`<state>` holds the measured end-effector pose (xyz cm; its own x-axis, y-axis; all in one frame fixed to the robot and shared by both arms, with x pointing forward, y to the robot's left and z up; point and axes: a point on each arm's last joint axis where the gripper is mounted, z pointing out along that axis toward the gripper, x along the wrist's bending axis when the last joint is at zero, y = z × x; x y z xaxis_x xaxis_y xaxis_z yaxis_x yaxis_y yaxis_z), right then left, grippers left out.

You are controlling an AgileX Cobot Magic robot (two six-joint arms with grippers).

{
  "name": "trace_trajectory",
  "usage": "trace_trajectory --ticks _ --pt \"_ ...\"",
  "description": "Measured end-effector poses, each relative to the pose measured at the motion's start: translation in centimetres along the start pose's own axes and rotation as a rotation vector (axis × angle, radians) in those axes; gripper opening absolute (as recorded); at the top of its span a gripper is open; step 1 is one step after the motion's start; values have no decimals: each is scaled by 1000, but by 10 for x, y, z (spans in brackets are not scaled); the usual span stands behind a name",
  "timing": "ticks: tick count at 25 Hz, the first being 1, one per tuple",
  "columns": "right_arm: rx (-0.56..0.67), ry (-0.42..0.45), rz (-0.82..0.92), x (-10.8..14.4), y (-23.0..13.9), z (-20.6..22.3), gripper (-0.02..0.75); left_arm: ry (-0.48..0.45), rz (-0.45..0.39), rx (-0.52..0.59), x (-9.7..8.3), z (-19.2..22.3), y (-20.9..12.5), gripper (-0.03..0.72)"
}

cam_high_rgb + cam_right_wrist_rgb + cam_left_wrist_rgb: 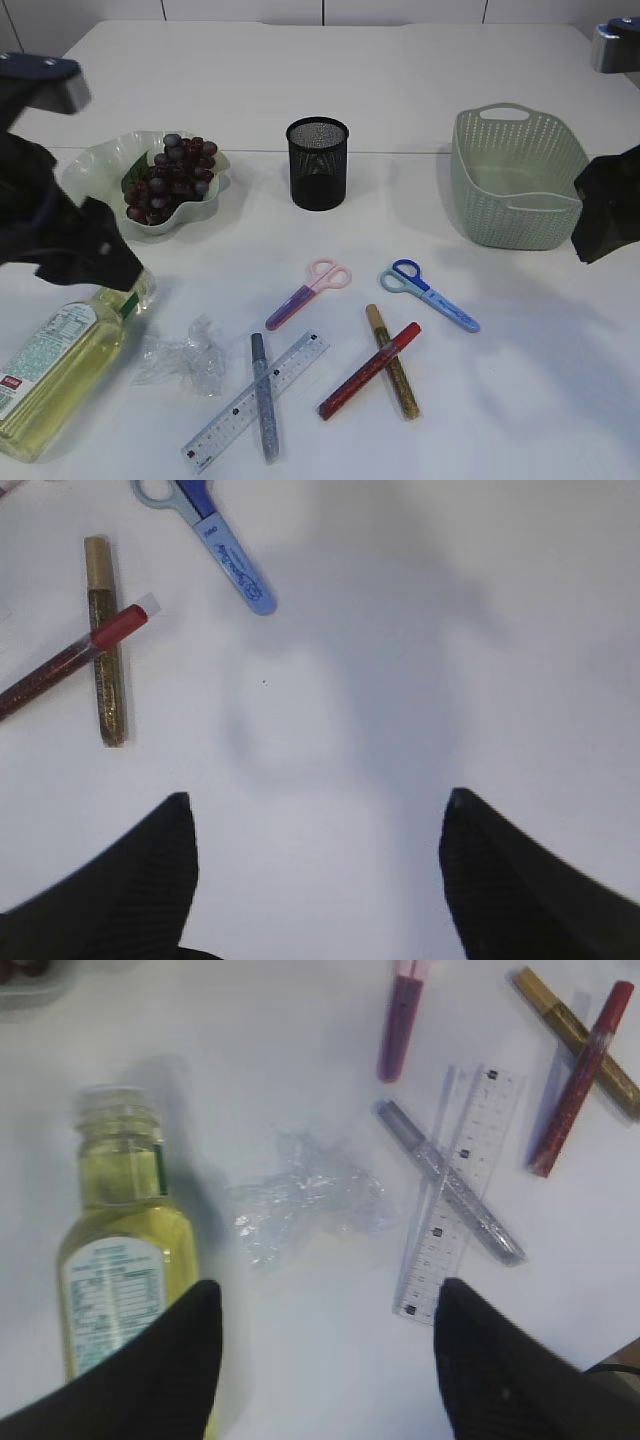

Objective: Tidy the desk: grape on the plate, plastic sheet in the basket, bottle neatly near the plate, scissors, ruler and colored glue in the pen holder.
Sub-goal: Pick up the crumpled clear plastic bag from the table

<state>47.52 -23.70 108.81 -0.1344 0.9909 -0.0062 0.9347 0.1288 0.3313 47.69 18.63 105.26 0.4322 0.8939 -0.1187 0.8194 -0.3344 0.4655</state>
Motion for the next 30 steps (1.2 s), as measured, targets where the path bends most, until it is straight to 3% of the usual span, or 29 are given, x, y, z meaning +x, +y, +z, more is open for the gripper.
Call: trace_trajectory --ticks 10,19,30 --pt "-8 3 1 0 1 0 584 -33 -32 147 -30 79 35 484" --pt "-9 3 -2 0 1 0 584 18 -201 249 -25 130 38 480" --pt "-21 7 -6 1 2 0 584 55 -276 306 -22 155 31 479"
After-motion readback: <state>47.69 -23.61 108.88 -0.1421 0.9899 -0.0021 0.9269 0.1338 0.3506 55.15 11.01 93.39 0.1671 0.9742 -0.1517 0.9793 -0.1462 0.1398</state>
